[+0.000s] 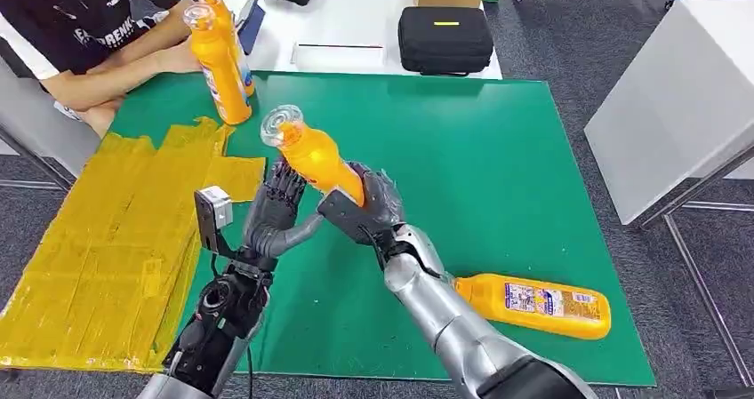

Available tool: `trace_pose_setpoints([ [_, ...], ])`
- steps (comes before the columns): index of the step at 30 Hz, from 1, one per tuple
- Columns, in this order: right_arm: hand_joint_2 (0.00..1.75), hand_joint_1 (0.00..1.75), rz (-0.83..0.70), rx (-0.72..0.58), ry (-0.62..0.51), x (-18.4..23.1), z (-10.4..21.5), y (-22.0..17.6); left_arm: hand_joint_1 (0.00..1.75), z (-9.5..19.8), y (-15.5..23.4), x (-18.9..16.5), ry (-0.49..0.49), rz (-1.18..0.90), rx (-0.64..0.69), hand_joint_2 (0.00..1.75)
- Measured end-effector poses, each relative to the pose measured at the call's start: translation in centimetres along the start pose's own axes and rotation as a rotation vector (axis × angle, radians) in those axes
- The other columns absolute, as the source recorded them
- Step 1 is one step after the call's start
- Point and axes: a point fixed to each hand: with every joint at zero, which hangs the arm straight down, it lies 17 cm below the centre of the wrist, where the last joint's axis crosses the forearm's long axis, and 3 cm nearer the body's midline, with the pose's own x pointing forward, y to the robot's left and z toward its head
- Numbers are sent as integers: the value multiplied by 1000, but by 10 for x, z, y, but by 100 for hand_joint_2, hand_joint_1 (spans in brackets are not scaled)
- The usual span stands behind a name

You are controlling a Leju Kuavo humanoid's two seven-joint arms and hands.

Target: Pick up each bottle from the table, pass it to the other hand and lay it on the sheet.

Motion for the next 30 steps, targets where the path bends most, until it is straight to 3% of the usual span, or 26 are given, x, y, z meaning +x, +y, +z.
trace_pose_setpoints([
  [20,175,175,22,40,-58,11,4,14,0,13,8,-3,-12,11,12,175],
  [30,175,175,-64,45,-62,6,14,20,0,14,3,-6,-1,13,-6,175],
])
